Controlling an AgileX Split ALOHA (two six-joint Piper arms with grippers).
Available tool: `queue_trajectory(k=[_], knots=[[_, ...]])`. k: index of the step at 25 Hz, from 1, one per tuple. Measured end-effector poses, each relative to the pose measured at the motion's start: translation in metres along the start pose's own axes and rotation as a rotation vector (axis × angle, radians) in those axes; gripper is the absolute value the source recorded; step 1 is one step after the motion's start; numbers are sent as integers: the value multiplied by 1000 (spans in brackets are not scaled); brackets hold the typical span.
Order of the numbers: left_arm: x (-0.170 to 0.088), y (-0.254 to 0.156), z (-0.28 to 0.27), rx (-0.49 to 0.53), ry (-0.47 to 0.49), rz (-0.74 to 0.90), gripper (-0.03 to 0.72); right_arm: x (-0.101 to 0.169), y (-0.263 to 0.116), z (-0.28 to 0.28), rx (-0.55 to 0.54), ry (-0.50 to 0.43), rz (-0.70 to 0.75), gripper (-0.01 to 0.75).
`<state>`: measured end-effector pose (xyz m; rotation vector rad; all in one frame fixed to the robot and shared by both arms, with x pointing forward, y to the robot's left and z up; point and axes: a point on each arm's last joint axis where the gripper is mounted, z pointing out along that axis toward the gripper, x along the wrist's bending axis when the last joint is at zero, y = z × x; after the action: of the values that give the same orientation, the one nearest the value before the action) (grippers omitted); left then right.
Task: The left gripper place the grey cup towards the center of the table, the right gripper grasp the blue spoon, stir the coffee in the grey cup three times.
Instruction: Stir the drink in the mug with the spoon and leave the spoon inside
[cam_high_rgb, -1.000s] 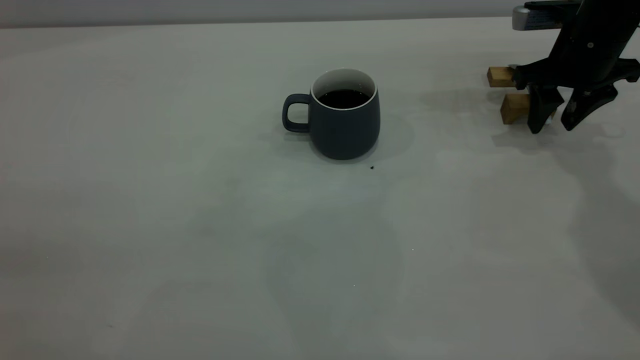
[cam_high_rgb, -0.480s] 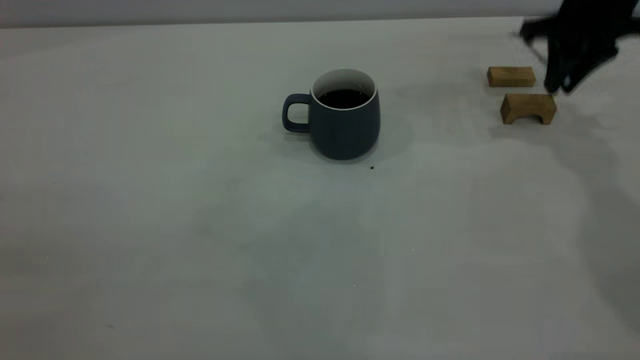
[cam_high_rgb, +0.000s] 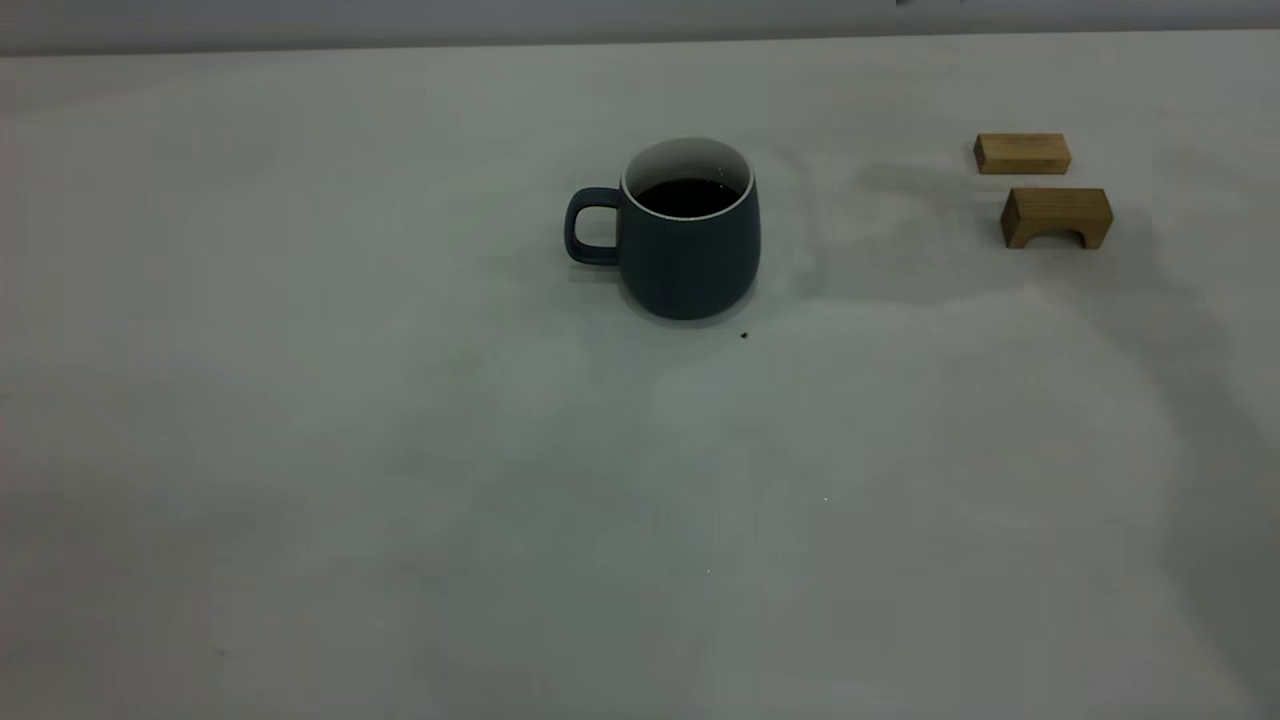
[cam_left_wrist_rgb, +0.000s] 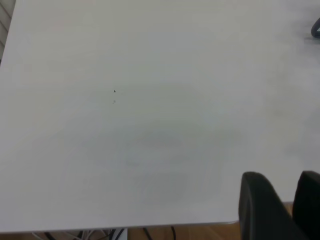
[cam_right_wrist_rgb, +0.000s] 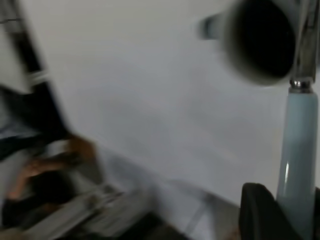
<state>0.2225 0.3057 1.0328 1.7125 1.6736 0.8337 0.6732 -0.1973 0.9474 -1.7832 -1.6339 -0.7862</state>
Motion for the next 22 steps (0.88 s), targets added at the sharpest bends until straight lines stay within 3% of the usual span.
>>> queue_trajectory(k=[5, 8, 16, 22], knots=[[0, 0, 0, 0, 0, 0, 237, 35, -4, 18, 6, 196, 111, 142], [0, 0, 0, 0, 0, 0, 237, 53, -11, 32, 47, 256, 247, 142], [0, 0, 0, 0, 0, 0, 237, 91, -33, 65, 228, 289, 829, 142], [0, 0, 0, 0, 0, 0, 237, 85, -28, 80, 264, 314, 1027, 142]])
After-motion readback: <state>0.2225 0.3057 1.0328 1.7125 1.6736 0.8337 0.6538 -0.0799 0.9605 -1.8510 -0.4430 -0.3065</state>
